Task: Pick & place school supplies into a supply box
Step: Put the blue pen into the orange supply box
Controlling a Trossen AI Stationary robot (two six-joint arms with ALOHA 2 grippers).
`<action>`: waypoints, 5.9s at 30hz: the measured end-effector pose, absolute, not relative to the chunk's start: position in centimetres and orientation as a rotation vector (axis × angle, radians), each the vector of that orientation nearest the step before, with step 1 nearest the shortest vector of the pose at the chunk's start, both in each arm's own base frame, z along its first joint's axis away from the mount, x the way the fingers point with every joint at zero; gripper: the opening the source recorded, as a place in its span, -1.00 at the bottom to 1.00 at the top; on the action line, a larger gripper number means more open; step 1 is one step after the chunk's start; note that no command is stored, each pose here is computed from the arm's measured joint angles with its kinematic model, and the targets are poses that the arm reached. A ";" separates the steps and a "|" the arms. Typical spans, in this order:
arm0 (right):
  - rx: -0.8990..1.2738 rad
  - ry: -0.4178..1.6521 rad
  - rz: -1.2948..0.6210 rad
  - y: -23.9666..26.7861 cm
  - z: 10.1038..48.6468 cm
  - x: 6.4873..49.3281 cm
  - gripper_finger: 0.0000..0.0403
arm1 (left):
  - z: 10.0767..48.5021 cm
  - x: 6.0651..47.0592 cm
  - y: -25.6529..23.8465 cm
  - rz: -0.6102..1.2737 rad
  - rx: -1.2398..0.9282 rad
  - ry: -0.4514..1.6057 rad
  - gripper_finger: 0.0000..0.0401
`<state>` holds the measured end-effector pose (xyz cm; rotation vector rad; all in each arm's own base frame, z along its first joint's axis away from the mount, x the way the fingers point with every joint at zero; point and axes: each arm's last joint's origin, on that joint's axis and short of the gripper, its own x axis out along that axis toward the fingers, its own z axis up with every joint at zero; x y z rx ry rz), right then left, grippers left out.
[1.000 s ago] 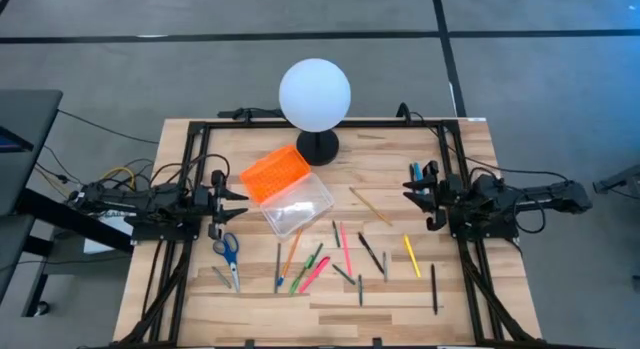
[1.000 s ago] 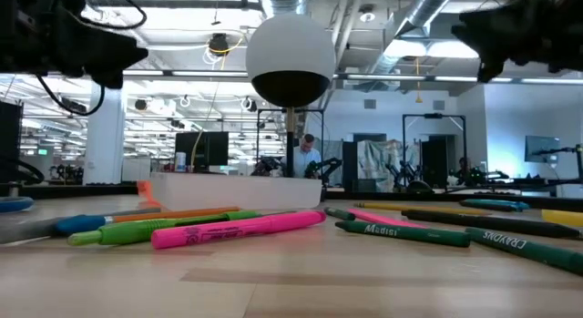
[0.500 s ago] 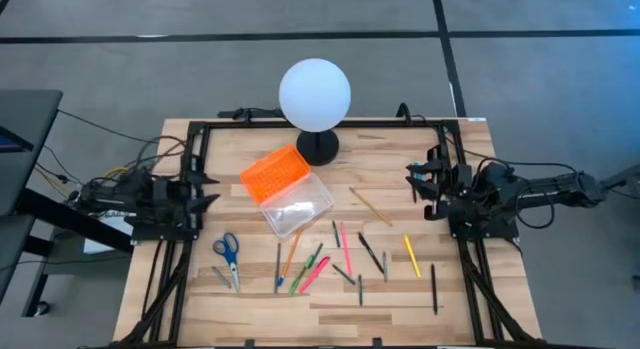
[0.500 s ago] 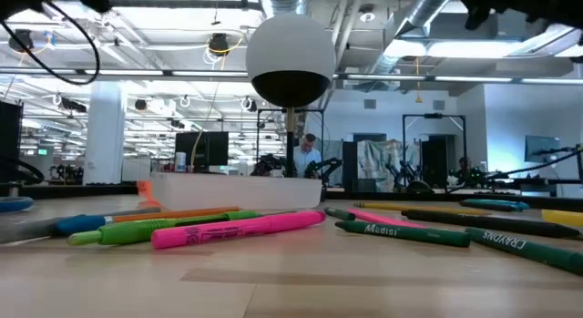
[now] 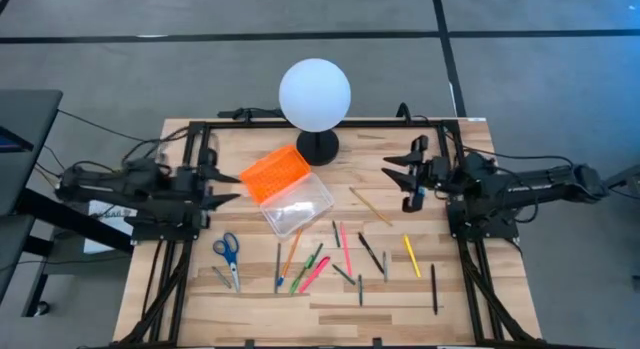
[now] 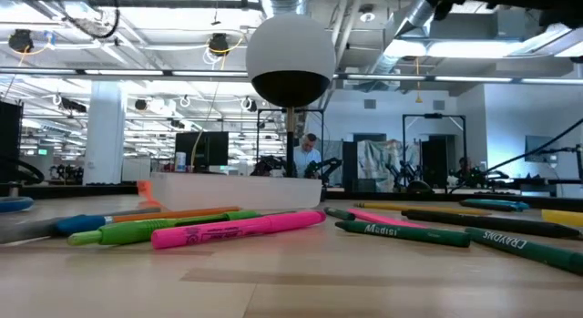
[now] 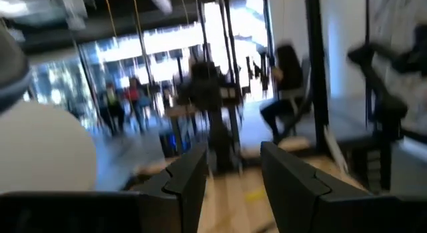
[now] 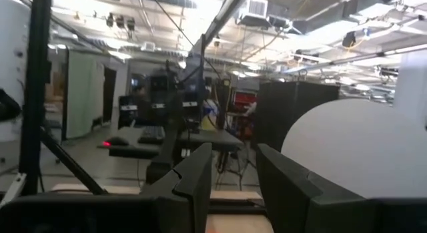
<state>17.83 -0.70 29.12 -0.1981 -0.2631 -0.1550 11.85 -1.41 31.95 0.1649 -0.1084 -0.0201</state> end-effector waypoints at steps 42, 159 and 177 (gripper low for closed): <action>0.227 0.780 -0.748 -2.1 19.7 20.5 -0.44 | 16.7 22.8 -14.0 0.008 0.244 0.776 -0.32; 0.569 1.367 -1.064 -9.3 12.3 15.8 -0.80 | 16.5 22.0 -14.1 0.067 0.258 0.804 -0.32; 0.558 1.338 -1.067 -9.2 12.8 15.7 -0.80 | 16.5 22.0 -14.1 0.067 0.259 0.804 -0.32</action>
